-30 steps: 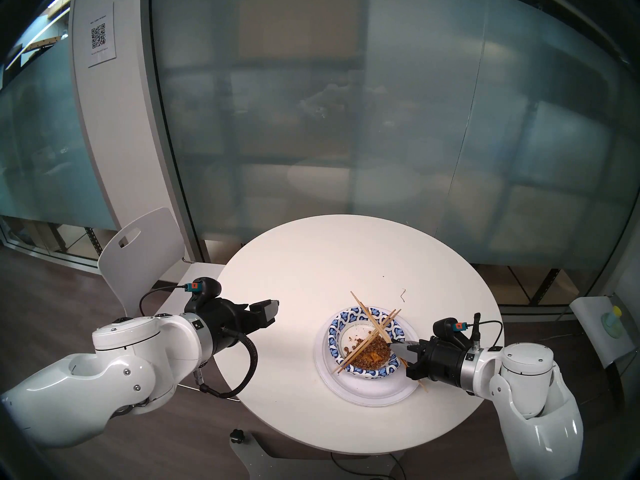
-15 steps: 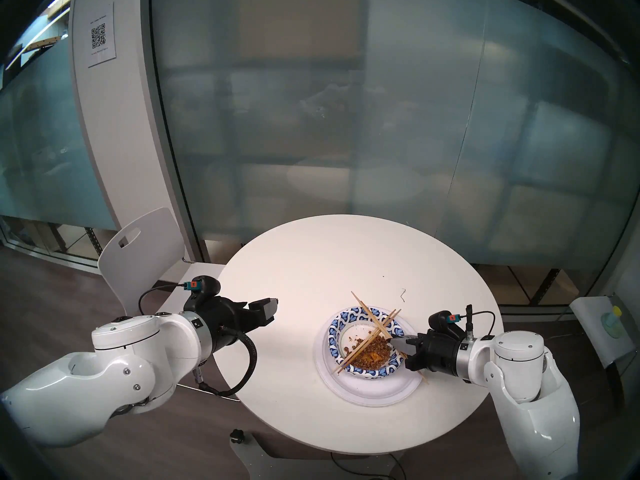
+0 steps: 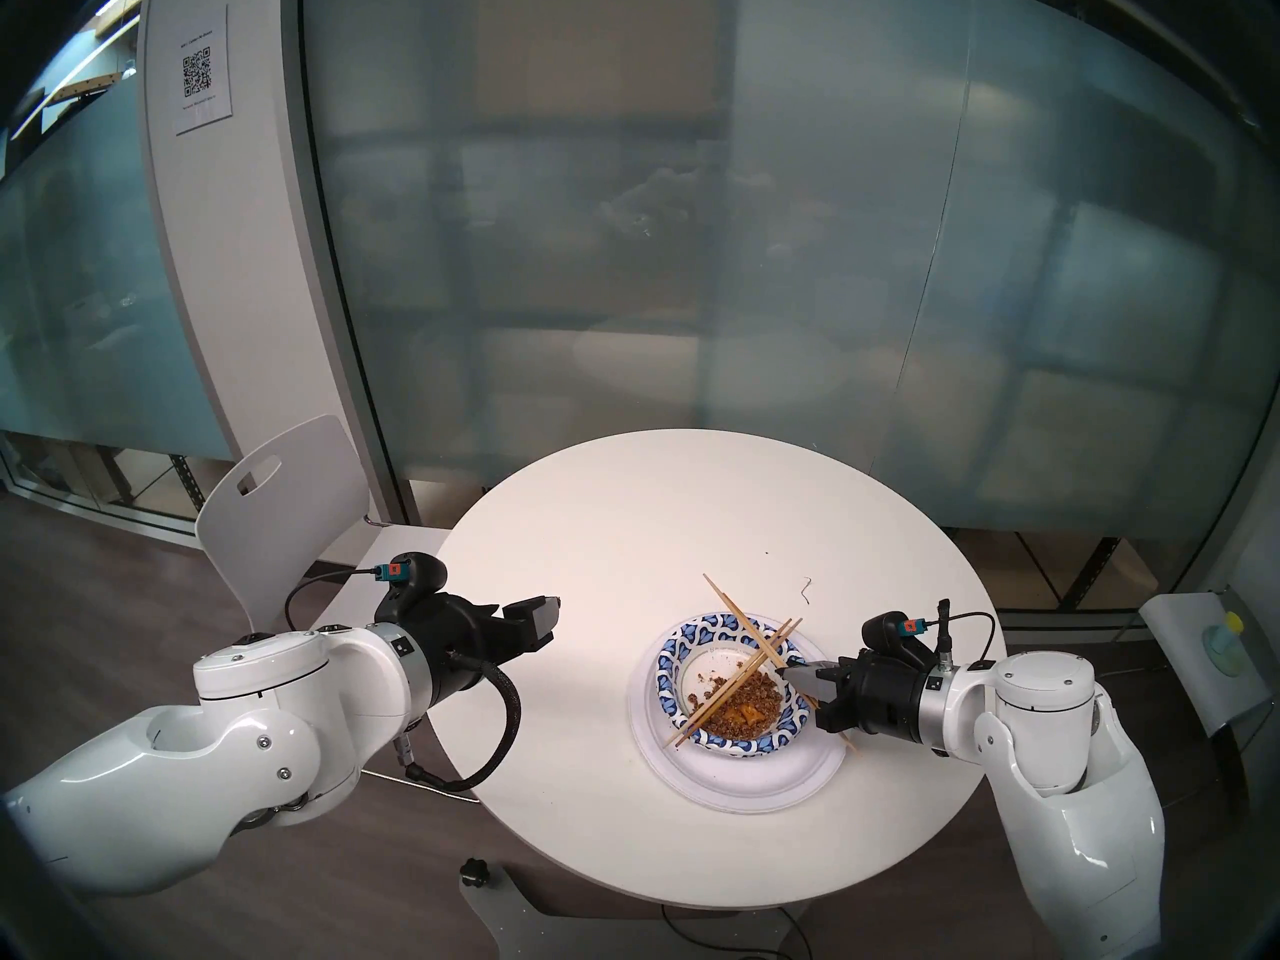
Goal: Stack the plates into one stack
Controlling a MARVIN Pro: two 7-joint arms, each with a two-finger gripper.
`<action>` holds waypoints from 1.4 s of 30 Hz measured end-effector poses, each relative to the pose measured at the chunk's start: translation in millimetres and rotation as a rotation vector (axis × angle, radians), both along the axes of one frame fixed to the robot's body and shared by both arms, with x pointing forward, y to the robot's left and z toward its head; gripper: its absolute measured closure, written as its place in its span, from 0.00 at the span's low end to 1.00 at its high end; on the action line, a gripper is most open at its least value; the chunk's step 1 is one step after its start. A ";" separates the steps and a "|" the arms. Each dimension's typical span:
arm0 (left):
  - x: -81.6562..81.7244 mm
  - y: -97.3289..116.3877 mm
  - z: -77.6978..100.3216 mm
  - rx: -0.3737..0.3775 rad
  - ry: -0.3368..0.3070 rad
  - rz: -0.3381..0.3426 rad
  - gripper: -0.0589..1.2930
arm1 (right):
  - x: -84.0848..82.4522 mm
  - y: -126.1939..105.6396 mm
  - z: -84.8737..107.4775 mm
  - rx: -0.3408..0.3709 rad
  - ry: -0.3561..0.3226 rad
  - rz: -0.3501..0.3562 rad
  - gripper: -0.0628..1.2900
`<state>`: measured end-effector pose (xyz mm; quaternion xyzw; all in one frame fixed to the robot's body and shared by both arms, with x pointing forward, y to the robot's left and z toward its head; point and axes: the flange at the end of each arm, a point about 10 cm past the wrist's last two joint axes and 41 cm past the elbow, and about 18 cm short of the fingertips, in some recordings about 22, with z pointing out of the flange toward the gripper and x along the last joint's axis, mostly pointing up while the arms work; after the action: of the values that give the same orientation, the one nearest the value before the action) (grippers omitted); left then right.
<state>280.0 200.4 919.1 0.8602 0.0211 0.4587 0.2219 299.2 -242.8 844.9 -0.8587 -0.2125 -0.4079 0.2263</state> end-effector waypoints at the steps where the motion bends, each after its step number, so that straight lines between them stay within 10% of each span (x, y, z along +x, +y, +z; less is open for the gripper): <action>1: 0.3 0.1 0.1 0.000 0.000 0.001 0.09 | 0.3 0.1 -0.7 -0.001 0.003 0.001 0.97; 29: 3.6 2.3 2.4 -0.001 0.001 0.004 0.09 | 6.5 2.2 -8.4 -0.031 0.020 0.018 0.97; 42: 3.9 2.8 2.5 0.003 -0.002 0.003 0.09 | 7.8 2.5 -4.0 -0.039 0.007 0.018 0.77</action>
<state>283.9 203.2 921.6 0.8600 0.0217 0.4599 0.2200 307.0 -240.3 840.9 -0.8624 -0.2273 -0.3986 0.2138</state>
